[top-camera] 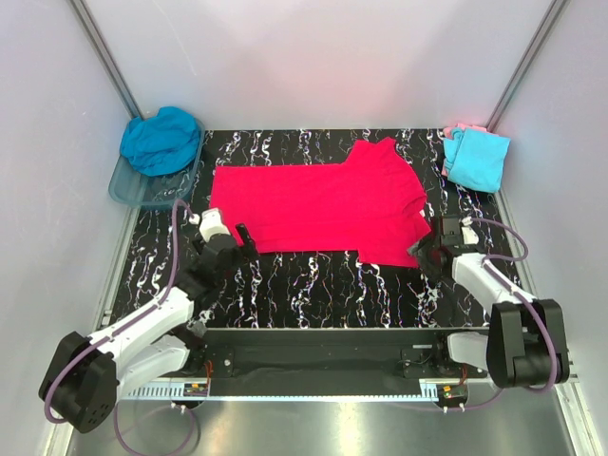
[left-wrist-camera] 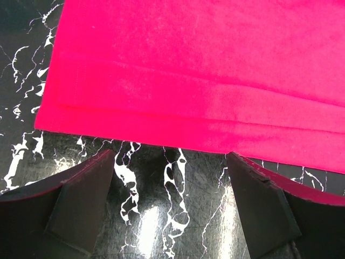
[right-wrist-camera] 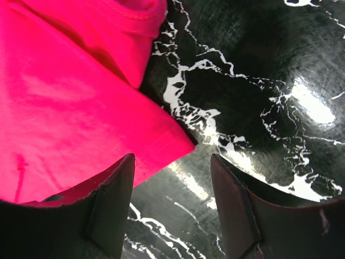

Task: Fold and stack the t-shirts
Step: Fold the tshirt

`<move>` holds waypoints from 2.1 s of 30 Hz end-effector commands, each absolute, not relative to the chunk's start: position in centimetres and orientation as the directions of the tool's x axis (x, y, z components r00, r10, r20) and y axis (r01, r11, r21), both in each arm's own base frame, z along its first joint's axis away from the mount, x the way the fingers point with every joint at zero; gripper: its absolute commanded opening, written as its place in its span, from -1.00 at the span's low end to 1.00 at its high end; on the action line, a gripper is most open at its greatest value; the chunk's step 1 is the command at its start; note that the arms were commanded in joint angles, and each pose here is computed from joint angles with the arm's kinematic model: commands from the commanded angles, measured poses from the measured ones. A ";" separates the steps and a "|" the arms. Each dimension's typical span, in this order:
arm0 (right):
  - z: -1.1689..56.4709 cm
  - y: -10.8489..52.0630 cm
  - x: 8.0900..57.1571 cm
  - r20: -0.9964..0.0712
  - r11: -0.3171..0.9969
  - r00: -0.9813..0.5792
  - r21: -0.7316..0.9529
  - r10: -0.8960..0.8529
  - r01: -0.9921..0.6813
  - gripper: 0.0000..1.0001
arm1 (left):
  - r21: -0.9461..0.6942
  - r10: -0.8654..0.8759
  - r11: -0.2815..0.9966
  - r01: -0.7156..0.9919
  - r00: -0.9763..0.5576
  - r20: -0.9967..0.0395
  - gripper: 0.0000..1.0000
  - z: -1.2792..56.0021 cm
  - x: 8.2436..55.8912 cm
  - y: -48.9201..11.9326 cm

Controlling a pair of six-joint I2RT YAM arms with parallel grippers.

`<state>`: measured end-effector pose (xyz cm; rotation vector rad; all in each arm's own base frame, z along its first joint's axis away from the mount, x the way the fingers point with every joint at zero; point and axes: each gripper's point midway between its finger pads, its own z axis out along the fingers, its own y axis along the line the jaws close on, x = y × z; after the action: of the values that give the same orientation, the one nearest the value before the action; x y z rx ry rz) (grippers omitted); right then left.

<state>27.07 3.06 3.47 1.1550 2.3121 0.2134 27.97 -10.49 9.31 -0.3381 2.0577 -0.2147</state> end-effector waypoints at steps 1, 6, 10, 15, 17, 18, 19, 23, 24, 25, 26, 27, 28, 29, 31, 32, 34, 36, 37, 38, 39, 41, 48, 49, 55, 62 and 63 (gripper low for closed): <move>4.6 3.2 28.9 -0.425 0.637 -0.483 0.395 0.766 0.662 0.29 | -0.327 -0.349 0.937 -0.127 -0.414 -0.840 0.82 10.5 28.2 -10.7; 4.2 3.0 29.1 -0.414 0.628 -0.481 0.395 0.773 0.670 0.25 | -0.325 -0.351 0.936 -0.132 -0.402 -0.846 0.82 10.7 28.1 -10.3; 4.1 2.9 29.4 -0.393 0.613 -0.474 0.421 0.788 0.669 0.13 | -0.322 -0.350 0.937 -0.138 -0.399 -0.848 0.82 10.7 28.1 -10.2; 4.0 2.7 29.7 -0.387 0.602 -0.466 0.430 0.796 0.672 -0.22 | -0.322 -0.352 0.936 -0.143 -0.391 -0.850 0.82 10.9 28.1 -10.0; 4.0 2.8 29.8 -0.382 0.601 -0.467 0.434 0.797 0.671 -0.37 | -0.320 -0.352 0.936 -0.145 -0.391 -0.851 0.82 10.9 28.1 -10.0; 3.9 2.9 29.8 -0.380 0.599 -0.467 0.436 0.799 0.671 -0.51 | -0.319 -0.352 0.936 -0.148 -0.387 -0.852 0.82 10.9 28.1 -9.9; 3.8 3.0 29.8 -0.373 0.599 -0.471 0.436 0.799 0.671 -0.54 | -0.320 -0.353 0.936 -0.149 -0.388 -0.851 0.82 10.9 28.0 -9.9; 3.4 3.0 29.6 -0.367 0.598 -0.474 0.433 0.801 0.675 -0.60 | -0.320 -0.354 0.935 -0.150 -0.384 -0.853 0.82 11.0 28.0 -9.8; 3.4 3.0 29.6 -0.369 0.600 -0.475 0.433 0.799 0.673 -0.64 | -0.320 -0.354 0.935 -0.151 -0.383 -0.853 0.81 11.0 28.0 -9.8; 3.3 2.9 29.5 -0.368 0.599 -0.475 0.430 0.800 0.675 -0.71 | -0.321 -0.355 0.935 -0.151 -0.383 -0.853 0.81 11.0 28.0 -9.8; 3.3 2.9 29.5 -0.369 0.596 -0.471 0.431 0.801 0.677 -0.81 | -0.321 -0.355 0.935 -0.151 -0.383 -0.853 0.81 11.0 28.0 -9.8; 3.4 2.9 29.5 -0.369 0.596 -0.471 0.433 0.801 0.676 -0.93 | -0.322 -0.356 0.934 -0.152 -0.380 -0.854 0.81 11.1 28.0 -9.7; 3.5 2.9 29.5 -0.370 0.595 -0.468 0.436 0.802 0.675 -1.00 | -0.322 -0.356 0.935 -0.152 -0.381 -0.854 0.81 11.0 28.0 -9.7; 3.8 2.9 29.7 -0.373 0.593 -0.463 0.446 0.804 0.671 -1.00 | -0.322 -0.356 0.935 -0.152 -0.381 -0.854 0.81 11.0 28.0 -9.7; 4.5 3.1 30.0 -0.373 0.581 -0.447 0.470 0.813 0.664 -1.00 | -0.321 -0.355 0.935 -0.153 -0.382 -0.853 0.81 11.0 28.0 -9.7; 5.0 3.2 30.3 -0.376 0.576 -0.438 0.485 0.817 0.658 -1.00 | -0.321 -0.355 0.935 -0.153 -0.382 -0.853 0.81 10.9 28.0 -9.7; 6.8 3.4 31.2 -0.382 0.562 -0.413 0.536 0.827 0.630 -1.00 | -0.321 -0.354 0.935 -0.151 -0.385 -0.852 0.81 10.9 28.0 -9.8; 8.2 3.7 32.0 -0.389 0.559 -0.402 0.567 0.829 0.605 -1.00 | -0.321 -0.355 0.935 -0.152 -0.385 -0.852 0.80 10.8 28.0 -9.8; 9.1 3.9 32.6 -0.385 0.554 -0.399 0.588 0.832 0.589 -1.00 | -0.322 -0.355 0.935 -0.151 -0.386 -0.851 0.80 10.8 28.0 -9.8; 9.6 4.0 32.9 -0.389 0.554 -0.395 0.596 0.833 0.582 -1.00 | -0.322 -0.356 0.935 -0.150 -0.385 -0.852 0.80 10.9 28.0 -9.8; 10.1 4.6 33.3 -0.371 0.548 -0.406 0.617 0.835 0.564 -1.00 | -0.322 -0.355 0.935 -0.151 -0.386 -0.851 0.80 10.8 28.0 -9.8; 11.3 5.0 34.5 -0.363 0.536 -0.398 0.646 0.842 0.543 -1.00 | -0.322 -0.355 0.935 -0.149 -0.387 -0.851 0.80 10.8 28.0 -9.9; 15.6 5.7 39.6 -0.373 0.514 -0.366 0.726 0.853 0.457 -1.00 | -0.328 -0.358 0.934 -0.144 -0.394 -0.846 0.79 10.7 28.1 -10.1; 16.8 5.7 40.7 -0.375 0.504 -0.350 0.743 0.858 0.440 -1.00 | -0.330 -0.359 0.933 -0.143 -0.392 -0.847 0.79 10.8 28.2 -10.2; 17.0 6.2 45.6 -0.353 0.475 -0.336 0.770 0.873 0.426 -1.00 | -0.330 -0.359 0.933 -0.141 -0.389 -0.849 0.79 10.9 28.1 -10.1; 15.2 7.6 50.6 -0.334 0.476 -0.366 0.767 0.869 0.431 -1.00 | -0.332 -0.359 0.933 -0.137 -0.388 -0.849 0.79 11.0 28.2 -10.2; 15.8 8.1 51.4 -0.338 0.479 -0.370 0.774 0.865 0.413 -1.00 | -0.333 -0.359 0.933 -0.136 -0.388 -0.849 0.79 11.0 28.2 -10.3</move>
<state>48.52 6.44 13.05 1.1229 2.0299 0.6773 27.56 -9.97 9.93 -0.3519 2.0201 -0.2254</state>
